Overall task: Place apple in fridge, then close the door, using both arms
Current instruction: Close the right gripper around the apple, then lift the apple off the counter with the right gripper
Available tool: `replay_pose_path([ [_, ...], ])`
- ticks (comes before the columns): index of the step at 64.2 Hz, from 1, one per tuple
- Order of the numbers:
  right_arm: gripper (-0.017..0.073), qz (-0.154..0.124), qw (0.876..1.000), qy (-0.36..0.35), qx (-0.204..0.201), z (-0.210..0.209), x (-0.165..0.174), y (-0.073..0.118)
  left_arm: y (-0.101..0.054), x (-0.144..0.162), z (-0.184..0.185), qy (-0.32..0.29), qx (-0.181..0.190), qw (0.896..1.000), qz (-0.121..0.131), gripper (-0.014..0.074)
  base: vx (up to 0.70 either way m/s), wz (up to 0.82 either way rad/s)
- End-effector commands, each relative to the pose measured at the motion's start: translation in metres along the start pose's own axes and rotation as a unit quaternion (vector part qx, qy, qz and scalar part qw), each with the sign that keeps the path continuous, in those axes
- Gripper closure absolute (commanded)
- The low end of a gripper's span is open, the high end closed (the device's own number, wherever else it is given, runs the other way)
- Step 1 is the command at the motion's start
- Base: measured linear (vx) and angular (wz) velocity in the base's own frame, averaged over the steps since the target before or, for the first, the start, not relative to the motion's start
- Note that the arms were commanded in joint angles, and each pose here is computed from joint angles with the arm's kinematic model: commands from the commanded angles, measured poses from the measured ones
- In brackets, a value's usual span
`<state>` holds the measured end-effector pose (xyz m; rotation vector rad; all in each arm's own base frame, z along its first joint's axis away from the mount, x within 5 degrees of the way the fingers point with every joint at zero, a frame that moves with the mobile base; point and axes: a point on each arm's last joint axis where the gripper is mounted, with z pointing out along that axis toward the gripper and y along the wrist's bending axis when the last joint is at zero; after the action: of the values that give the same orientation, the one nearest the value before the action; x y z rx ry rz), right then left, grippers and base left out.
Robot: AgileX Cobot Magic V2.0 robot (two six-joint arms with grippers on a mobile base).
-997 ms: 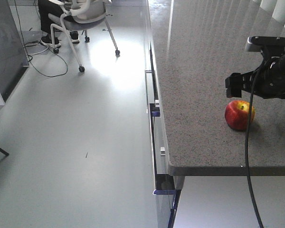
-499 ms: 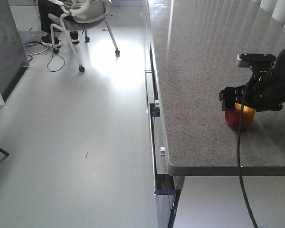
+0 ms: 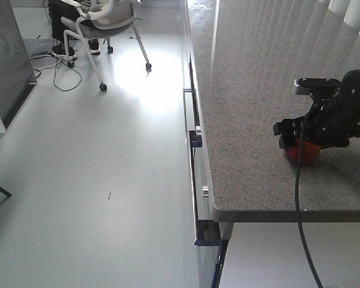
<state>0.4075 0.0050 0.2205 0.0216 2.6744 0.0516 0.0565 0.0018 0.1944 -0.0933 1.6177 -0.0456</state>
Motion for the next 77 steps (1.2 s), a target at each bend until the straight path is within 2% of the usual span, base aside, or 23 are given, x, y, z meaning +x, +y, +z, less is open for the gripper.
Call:
replay_pose_path([
  [1, 0.0064, -0.005, 0.998, -0.061, 0.004, -0.026, -0.016, -0.002, -0.002, -0.013, -0.003, -0.053, 0.007, 0.999, -0.005, 0.0600, 0.00, 0.00],
  [18, 0.0281, -0.008, 0.997, -0.074, -0.002, -0.034, -0.021, 0.000, -0.002, -0.013, -0.003, -0.053, 0.007, 0.999, -0.005, 0.0600, 0.00, 0.00],
  [29, 0.0360, -0.001, 0.988, -0.149, -0.028, -0.091, -0.042, 0.006, -0.002, -0.013, -0.003, -0.053, 0.007, 0.999, -0.005, 0.0600, 0.00, 0.00],
  [33, 0.0365, -0.002, 0.981, -0.186, -0.047, -0.120, -0.049, 0.011, -0.002, -0.013, -0.003, -0.053, 0.007, 0.999, -0.005, 0.0600, 0.00, 0.00],
  [41, 0.0363, -0.026, 0.961, -0.262, -0.086, -0.184, -0.050, 0.020, -0.002, -0.013, -0.003, -0.053, 0.007, 0.999, -0.005, 0.0600, 0.00, 0.00],
  [49, 0.0363, -0.045, 0.937, -0.325, -0.118, -0.243, -0.035, 0.028, -0.002, -0.013, -0.003, -0.053, 0.007, 0.999, -0.005, 0.0600, 0.00, 0.00],
  [56, 0.0363, -0.060, 0.925, -0.348, -0.140, -0.284, -0.015, 0.033, -0.002, -0.013, -0.003, -0.053, 0.007, 0.999, -0.005, 0.0600, 0.00, 0.00],
  [63, 0.0363, -0.087, 0.914, -0.368, -0.146, -0.321, 0.010, 0.036, -0.002, -0.013, -0.003, -0.053, 0.007, 0.999, -0.005, 0.0600, 0.00, 0.00],
  [77, 0.0363, -0.103, 0.897, -0.403, -0.148, -0.364, 0.042, 0.038, -0.002, -0.013, -0.003, -0.053, 0.007, 0.999, -0.005, 0.0600, 0.00, 0.00],
])
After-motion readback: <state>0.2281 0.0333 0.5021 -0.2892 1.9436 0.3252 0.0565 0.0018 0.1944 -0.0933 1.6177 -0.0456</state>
